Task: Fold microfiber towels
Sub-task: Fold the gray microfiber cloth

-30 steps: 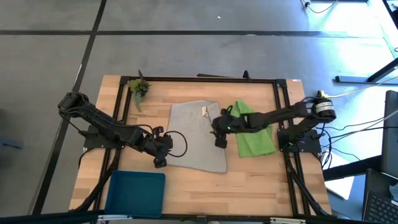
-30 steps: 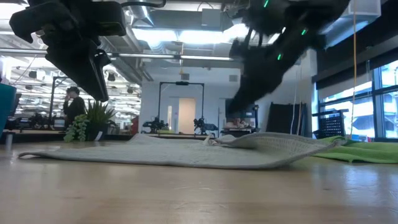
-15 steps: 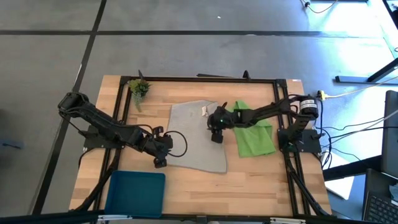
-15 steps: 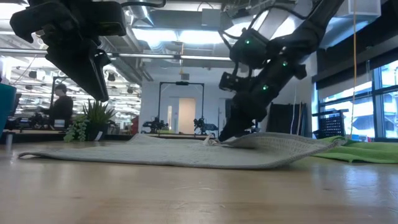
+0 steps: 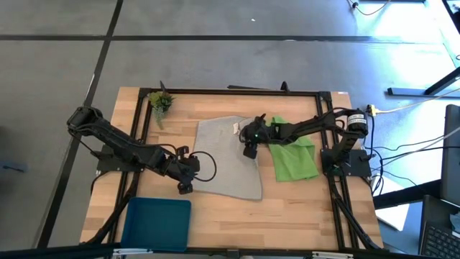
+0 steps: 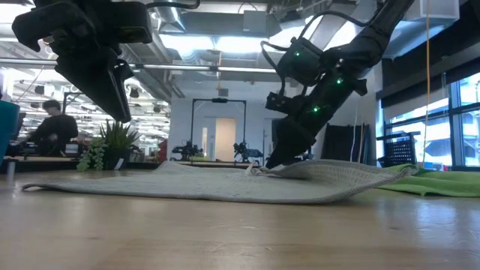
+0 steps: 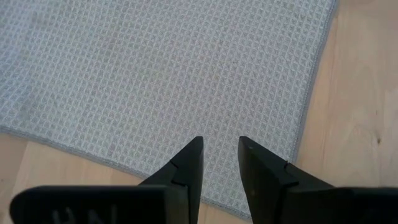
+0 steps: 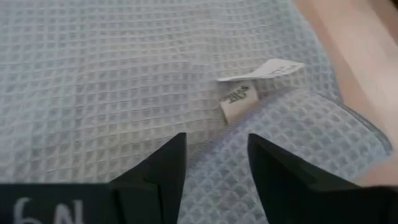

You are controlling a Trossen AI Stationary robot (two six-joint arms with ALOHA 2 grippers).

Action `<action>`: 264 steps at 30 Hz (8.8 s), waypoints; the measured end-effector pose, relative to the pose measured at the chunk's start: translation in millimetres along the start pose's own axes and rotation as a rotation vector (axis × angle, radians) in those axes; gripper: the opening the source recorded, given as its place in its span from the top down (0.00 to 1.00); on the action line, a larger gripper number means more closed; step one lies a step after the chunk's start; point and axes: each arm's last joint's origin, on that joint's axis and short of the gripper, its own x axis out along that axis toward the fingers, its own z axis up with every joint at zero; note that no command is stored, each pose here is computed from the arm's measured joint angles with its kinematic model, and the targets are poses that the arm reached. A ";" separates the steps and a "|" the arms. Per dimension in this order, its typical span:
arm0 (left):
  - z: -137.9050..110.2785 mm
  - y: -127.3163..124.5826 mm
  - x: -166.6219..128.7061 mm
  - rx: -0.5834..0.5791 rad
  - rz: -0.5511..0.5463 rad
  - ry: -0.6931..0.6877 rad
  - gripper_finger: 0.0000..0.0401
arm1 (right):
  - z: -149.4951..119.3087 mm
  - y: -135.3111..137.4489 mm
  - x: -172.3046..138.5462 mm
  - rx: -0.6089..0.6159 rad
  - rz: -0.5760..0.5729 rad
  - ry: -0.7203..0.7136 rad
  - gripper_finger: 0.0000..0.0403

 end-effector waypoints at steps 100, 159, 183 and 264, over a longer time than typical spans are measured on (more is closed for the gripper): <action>3.5 -2.0 -0.1 -0.019 -0.020 -0.035 0.77 | 17.8 -2.2 17.7 -0.072 -0.268 0.034 0.58; 3.5 -2.1 -0.1 -0.018 -0.020 -0.035 0.77 | 19.1 -70.8 22.1 -0.123 0.043 0.030 0.97; 3.5 -2.1 -0.1 -0.018 -0.020 -0.035 0.77 | 8.9 -71.0 21.3 -0.016 0.061 0.133 0.81; 4.6 -0.1 -0.2 -0.011 0.047 -0.072 0.77 | 0.8 12.8 -9.4 -0.086 -0.150 0.277 0.68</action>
